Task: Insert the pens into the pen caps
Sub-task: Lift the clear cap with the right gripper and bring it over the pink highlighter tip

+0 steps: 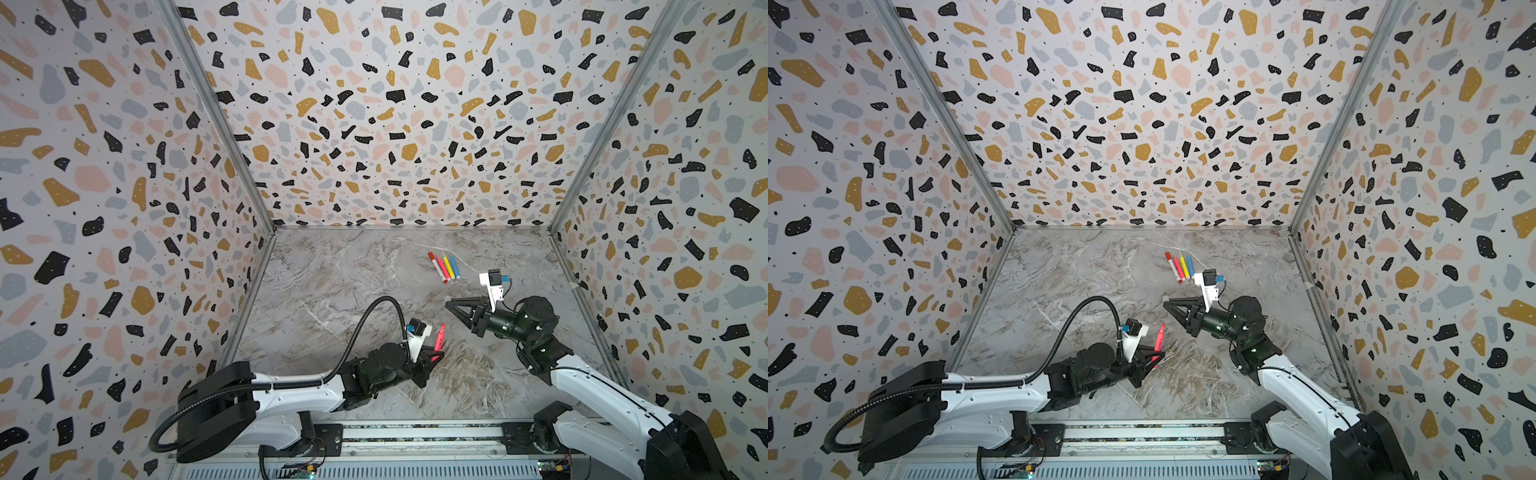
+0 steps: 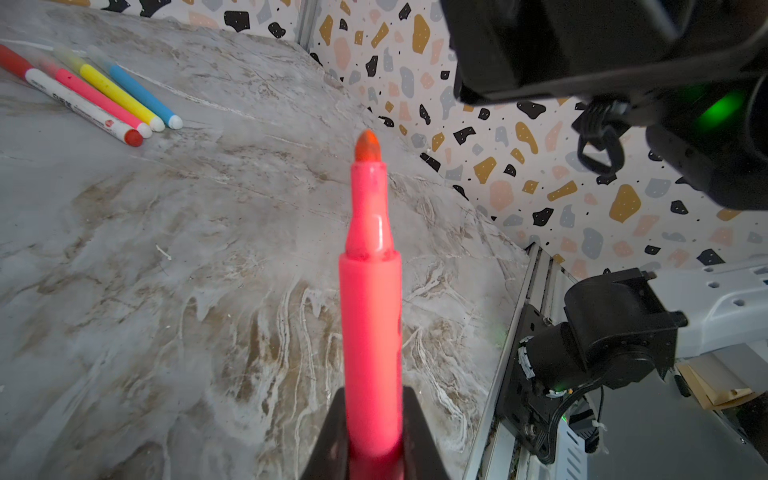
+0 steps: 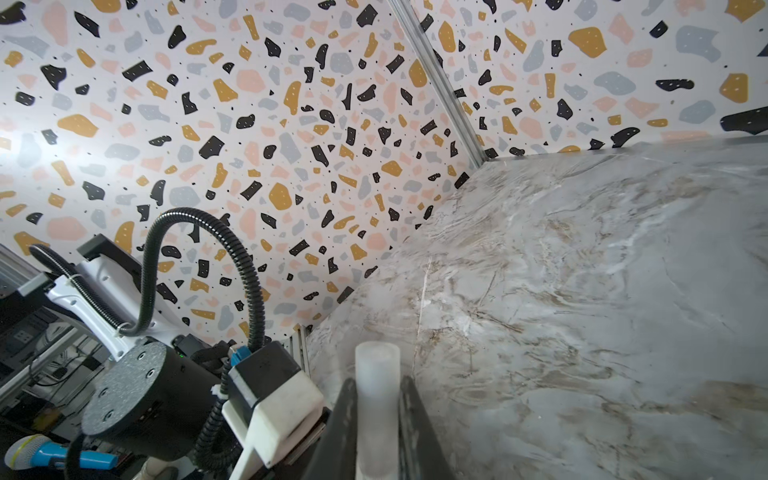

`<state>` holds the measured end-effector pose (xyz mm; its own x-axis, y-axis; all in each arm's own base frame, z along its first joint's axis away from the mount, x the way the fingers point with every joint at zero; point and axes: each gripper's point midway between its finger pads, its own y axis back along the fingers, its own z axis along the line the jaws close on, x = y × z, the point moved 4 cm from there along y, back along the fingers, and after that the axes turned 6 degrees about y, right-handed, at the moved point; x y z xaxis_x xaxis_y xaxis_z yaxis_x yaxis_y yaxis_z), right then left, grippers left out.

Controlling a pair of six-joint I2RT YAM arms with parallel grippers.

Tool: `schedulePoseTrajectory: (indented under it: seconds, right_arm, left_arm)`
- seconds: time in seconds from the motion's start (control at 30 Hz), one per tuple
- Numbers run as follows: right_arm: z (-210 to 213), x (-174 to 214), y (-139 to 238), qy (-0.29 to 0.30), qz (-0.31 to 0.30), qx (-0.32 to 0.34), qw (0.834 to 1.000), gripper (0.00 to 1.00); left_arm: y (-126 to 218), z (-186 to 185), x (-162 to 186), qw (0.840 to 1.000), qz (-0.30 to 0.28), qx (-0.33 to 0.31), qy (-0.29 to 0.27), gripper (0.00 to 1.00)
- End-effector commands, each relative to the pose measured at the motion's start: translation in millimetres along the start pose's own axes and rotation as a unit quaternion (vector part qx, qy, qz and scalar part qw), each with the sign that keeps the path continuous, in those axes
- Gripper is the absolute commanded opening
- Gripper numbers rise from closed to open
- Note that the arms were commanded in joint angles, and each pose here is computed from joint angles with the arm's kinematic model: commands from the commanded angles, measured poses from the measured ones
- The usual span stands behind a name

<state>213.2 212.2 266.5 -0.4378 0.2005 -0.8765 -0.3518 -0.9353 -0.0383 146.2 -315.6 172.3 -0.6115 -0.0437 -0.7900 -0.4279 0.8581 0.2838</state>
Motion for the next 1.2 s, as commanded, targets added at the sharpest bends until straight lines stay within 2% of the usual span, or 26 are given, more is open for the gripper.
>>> schedulePoseTrajectory:
  seconds: [0.0,1.17]
  right_arm:
    - [17.7,-15.3,4.2,0.008,-0.041,-0.037,0.998,0.08]
    - [19.1,-1.7,-4.1,-0.016,-0.049,-0.051,0.997,0.09]
  left_arm:
    - [0.8,-19.2,-28.4,0.998,-0.054,0.029,0.010,0.01]
    - [8.0,-32.8,-47.3,0.996,-0.078,0.047,0.011,0.00]
